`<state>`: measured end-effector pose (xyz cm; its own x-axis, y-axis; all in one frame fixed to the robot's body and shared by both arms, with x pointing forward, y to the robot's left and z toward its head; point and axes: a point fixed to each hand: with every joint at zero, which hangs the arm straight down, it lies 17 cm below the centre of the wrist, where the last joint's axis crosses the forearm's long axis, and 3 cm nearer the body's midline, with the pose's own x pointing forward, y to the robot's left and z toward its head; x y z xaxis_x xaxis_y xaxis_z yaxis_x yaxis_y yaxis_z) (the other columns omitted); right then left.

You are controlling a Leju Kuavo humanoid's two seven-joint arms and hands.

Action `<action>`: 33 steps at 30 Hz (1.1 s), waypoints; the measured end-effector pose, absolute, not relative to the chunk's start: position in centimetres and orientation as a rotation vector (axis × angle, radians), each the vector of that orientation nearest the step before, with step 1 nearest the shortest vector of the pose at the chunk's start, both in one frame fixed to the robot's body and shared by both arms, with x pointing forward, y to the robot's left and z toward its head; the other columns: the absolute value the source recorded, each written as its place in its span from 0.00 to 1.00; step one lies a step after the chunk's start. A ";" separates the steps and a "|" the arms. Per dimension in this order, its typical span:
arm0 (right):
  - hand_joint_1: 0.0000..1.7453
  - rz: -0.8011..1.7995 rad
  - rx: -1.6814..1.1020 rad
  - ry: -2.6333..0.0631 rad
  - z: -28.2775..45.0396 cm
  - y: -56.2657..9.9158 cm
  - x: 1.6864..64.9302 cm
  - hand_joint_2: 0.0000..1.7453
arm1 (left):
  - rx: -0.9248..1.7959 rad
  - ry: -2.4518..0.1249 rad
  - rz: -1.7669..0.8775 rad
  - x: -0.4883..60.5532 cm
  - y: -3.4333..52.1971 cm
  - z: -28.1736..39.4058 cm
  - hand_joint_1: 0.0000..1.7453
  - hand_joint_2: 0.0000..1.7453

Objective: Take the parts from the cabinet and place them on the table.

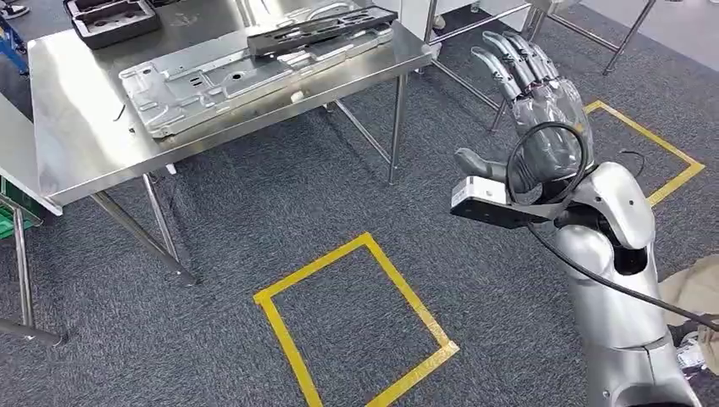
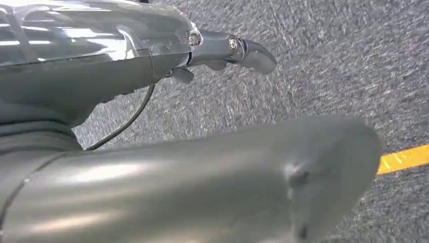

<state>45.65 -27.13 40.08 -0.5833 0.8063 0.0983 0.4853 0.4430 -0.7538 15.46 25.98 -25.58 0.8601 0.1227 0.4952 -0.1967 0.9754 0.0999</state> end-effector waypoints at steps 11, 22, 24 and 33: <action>0.00 0.953 -1.075 -2.250 40.0 -27.1 45.7 0.00 | 0.137 -0.499 0.172 15.2 25.1 -25.6 0.00 0.00; 0.00 0.947 -1.078 -2.266 40.9 -27.0 45.8 0.00 | 0.133 -0.516 0.180 15.6 24.9 -25.4 0.00 0.00; 0.00 0.948 -1.075 -2.261 40.6 -27.0 45.8 0.00 | 0.133 -0.515 0.181 15.5 24.9 -25.4 0.00 0.00; 0.00 0.946 -1.072 -2.268 40.9 -26.8 45.9 0.00 | 0.132 -0.507 0.182 15.2 24.8 -25.5 0.00 0.00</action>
